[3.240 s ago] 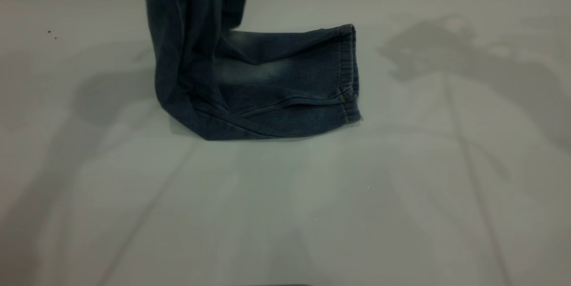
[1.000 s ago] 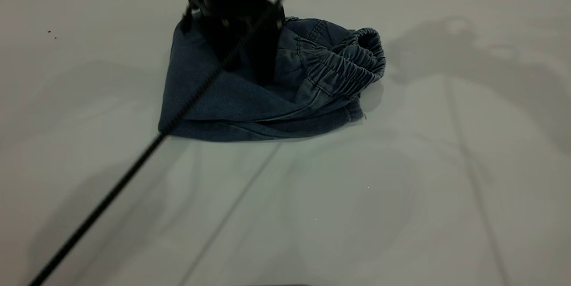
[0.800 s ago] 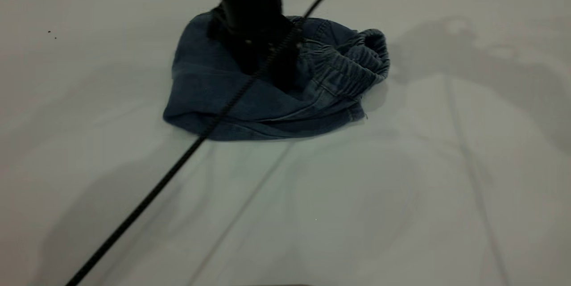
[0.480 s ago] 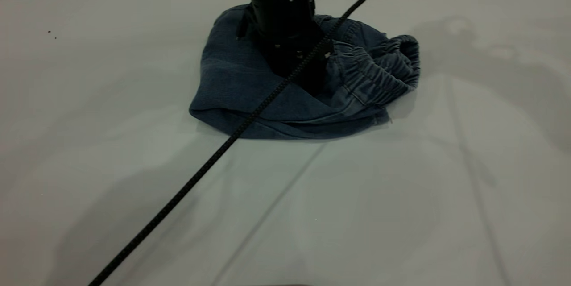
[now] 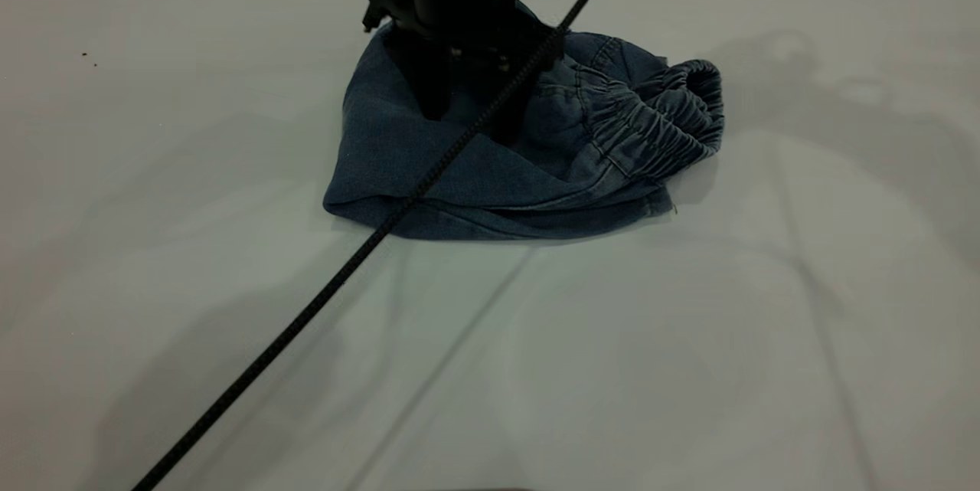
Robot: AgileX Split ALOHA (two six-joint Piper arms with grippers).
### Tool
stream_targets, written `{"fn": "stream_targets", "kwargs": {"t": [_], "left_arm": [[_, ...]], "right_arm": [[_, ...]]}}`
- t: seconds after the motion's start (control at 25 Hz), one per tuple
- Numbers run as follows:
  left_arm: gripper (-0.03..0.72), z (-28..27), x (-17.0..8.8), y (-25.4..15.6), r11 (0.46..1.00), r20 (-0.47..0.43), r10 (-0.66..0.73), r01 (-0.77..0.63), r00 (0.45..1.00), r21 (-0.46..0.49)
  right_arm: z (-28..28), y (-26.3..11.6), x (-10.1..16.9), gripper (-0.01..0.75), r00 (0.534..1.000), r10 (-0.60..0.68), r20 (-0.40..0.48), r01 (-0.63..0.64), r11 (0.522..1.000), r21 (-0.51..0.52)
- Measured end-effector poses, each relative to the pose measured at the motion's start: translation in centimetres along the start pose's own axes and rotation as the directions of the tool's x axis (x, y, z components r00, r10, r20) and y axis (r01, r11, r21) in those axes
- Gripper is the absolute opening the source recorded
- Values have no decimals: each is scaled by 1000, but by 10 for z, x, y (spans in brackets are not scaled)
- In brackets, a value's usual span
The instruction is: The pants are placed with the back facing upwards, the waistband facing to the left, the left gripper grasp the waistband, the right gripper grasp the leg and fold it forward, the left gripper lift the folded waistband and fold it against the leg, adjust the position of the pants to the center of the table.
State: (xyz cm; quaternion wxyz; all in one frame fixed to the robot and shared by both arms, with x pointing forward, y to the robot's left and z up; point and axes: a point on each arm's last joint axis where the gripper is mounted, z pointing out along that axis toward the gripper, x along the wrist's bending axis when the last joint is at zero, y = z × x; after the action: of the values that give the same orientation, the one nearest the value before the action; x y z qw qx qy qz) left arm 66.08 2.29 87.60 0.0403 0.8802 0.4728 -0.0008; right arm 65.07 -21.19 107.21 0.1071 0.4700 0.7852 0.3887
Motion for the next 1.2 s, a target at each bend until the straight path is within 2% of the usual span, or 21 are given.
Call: {"fn": "stream_targets", "kwargs": {"t": [0.24,0.36,0.68,0.84,0.92,1.2], "left_arm": [[547,-40,-1,25,987,-5,6,-7,1000,-161],[547,-69,-2,30,971,-14,11,-14,1000,-239],[547,-187,4,16,892,-144,11,-74,989,-445],[547,-258,4,-12,833,-185,-11,-94,983,-546],[547,-292,3,-36,806,-185,-18,-96,983,-584],[547,-356,-1,-145,780,-175,-18,-96,984,-619]], "right_arm": [[-26,9,14,477,1000,-21,-15,20,999,-42],[-55,16,29,477,999,-41,-35,38,997,-66],[-154,18,86,477,992,-74,-99,61,989,-132],[-200,4,116,477,988,-61,-145,46,993,-108],[-218,-3,126,477,989,-52,-140,38,994,-99],[-277,-34,154,477,999,22,-34,-27,985,-168]]}}
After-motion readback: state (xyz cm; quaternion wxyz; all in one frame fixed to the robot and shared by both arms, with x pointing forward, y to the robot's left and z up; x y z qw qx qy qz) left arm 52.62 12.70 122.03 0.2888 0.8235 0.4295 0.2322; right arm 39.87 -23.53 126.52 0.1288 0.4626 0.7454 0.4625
